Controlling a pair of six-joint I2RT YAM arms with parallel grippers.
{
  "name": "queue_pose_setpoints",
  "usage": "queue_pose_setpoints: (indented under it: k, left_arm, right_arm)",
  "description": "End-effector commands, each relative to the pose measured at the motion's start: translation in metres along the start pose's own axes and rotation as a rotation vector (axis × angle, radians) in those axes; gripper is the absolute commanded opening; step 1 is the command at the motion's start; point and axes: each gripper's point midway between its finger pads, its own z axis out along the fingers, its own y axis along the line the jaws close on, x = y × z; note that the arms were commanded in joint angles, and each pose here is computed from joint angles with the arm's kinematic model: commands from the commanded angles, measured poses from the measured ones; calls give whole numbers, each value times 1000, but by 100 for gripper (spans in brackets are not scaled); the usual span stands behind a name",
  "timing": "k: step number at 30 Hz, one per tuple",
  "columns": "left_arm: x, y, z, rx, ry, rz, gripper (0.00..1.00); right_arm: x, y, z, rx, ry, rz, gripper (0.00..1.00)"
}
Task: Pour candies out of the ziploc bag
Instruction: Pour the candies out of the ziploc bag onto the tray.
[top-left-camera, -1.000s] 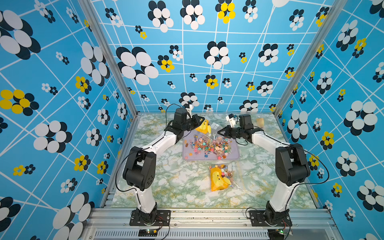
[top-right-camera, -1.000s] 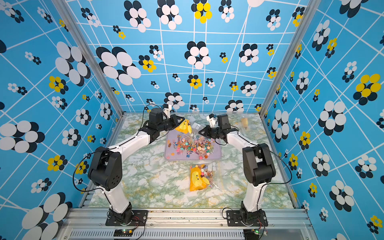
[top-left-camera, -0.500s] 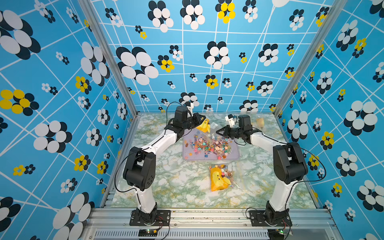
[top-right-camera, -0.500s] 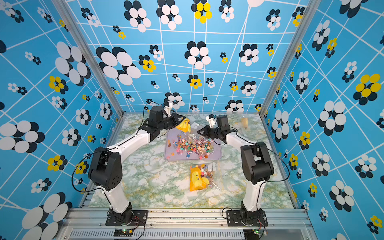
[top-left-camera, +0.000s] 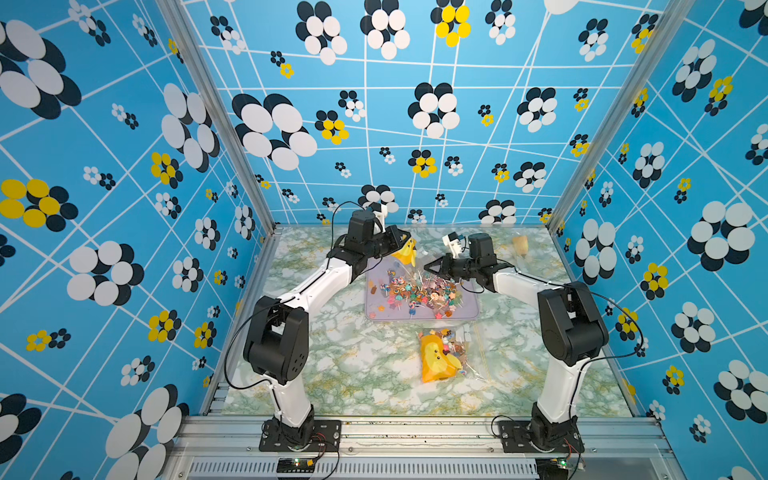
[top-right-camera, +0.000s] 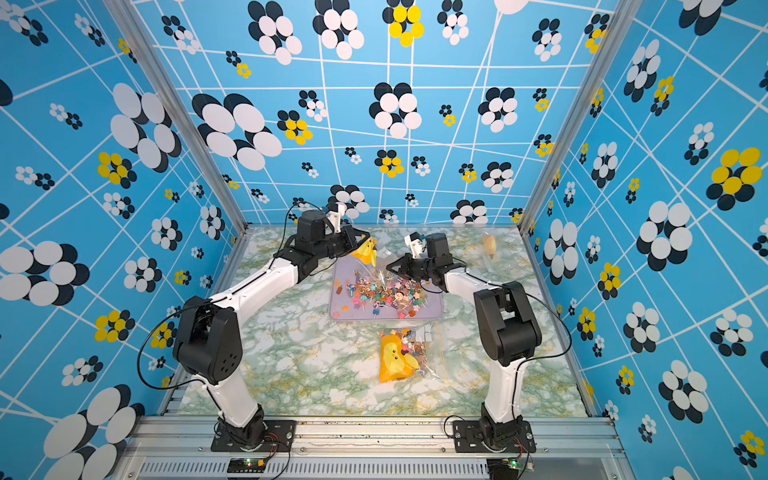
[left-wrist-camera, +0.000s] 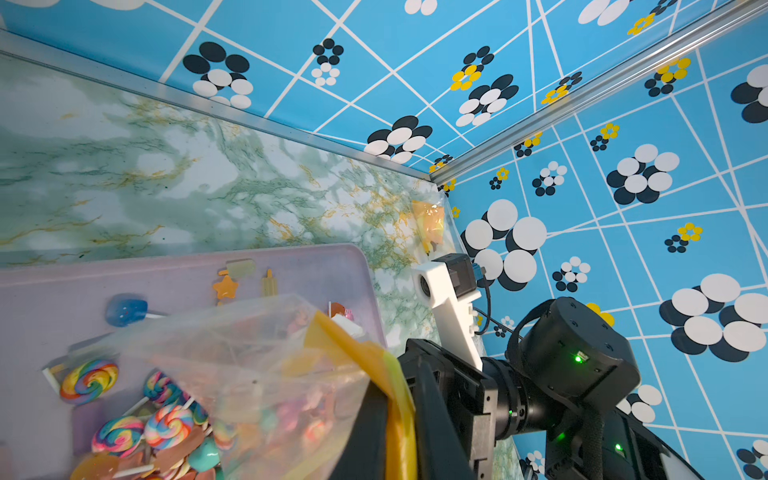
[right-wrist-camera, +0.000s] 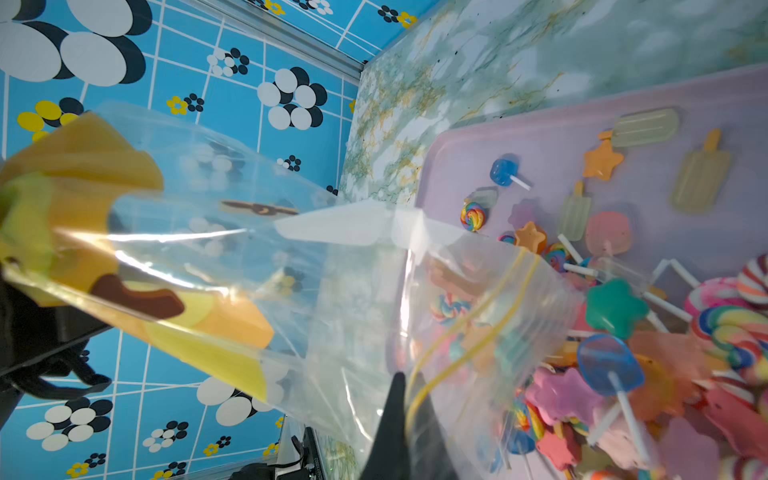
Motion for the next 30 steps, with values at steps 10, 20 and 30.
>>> queue_pose_setpoints:
  k: [10,20,30]
  left_arm:
    - [-12,-18,-15,22,-44,57,27]
    - [0,-14,-19,-72,-4,163,56]
    - [19,-16,-24,-267,73,429,61]
  right_arm:
    - [17,-15,7,-7,30,64,0]
    - [15,-12,7,-17,22,60,0]
    - [14,-12,7,-22,20,65,0]
